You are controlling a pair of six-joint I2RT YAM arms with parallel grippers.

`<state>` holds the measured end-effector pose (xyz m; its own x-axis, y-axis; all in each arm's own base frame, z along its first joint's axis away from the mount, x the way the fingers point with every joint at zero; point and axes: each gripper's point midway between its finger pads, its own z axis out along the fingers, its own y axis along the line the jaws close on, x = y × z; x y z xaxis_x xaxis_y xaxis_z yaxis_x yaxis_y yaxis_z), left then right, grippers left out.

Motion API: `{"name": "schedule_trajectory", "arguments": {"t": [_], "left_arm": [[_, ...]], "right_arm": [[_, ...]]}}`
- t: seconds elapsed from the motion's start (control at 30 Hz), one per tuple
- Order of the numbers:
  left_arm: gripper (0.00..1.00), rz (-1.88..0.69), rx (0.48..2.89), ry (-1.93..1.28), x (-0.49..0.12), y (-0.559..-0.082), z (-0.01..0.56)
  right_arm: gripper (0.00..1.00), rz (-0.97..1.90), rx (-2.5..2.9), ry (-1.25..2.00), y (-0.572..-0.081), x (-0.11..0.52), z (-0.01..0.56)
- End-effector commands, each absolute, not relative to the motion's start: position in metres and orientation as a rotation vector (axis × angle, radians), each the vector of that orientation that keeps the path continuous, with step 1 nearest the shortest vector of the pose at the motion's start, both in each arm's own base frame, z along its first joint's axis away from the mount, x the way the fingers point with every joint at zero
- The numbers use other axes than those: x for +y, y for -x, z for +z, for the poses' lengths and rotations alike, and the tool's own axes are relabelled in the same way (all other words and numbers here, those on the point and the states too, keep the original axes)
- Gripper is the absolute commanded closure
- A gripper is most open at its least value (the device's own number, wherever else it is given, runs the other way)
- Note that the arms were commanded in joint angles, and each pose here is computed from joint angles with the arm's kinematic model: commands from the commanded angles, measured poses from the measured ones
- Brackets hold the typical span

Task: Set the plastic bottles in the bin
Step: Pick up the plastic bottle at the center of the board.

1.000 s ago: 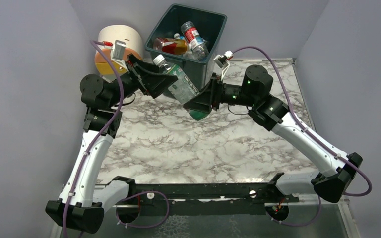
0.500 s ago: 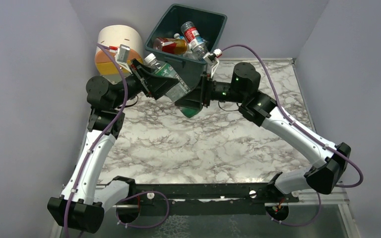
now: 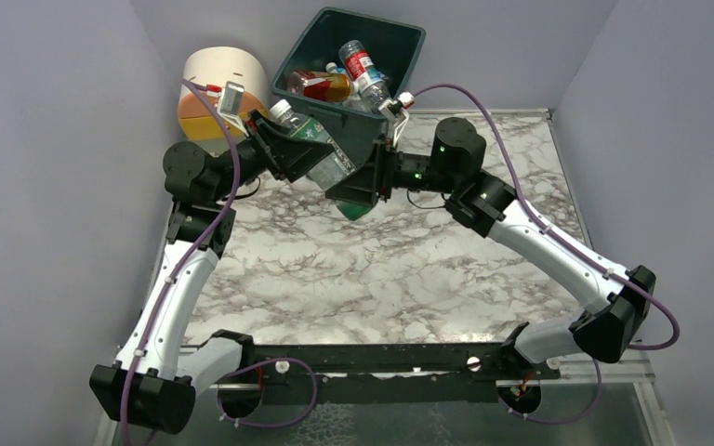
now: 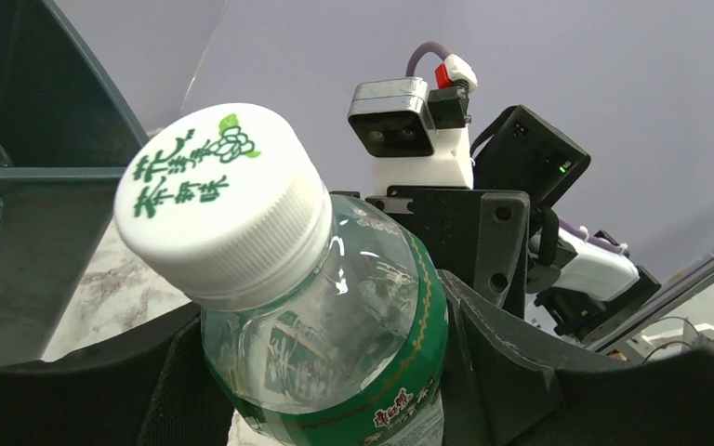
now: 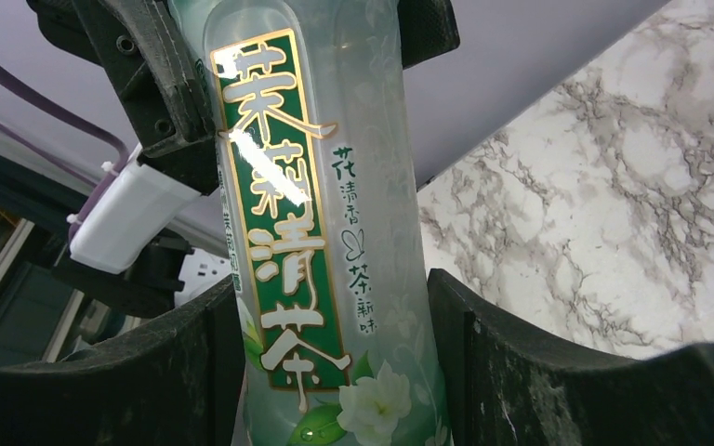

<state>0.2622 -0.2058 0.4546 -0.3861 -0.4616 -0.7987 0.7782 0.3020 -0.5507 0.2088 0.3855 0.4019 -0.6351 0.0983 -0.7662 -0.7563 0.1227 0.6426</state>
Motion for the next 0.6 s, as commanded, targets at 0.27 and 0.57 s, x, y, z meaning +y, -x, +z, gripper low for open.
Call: {"name": "schedule_trajectory", "arguments": {"t": [0.27, 0.57], "left_arm": [[0.42, -1.352, 1.421, -0.293, -0.205, -0.276, 0.454], [0.42, -1.339, 1.402, -0.3, -0.206, -0.286, 0.463]], "right_arm": [[0.01, 1.54, 1.677, 0.631, -0.202, 0.372, 0.411], [0.01, 1.321, 1.727, 0.544, -0.195, 0.323, 0.408]]}}
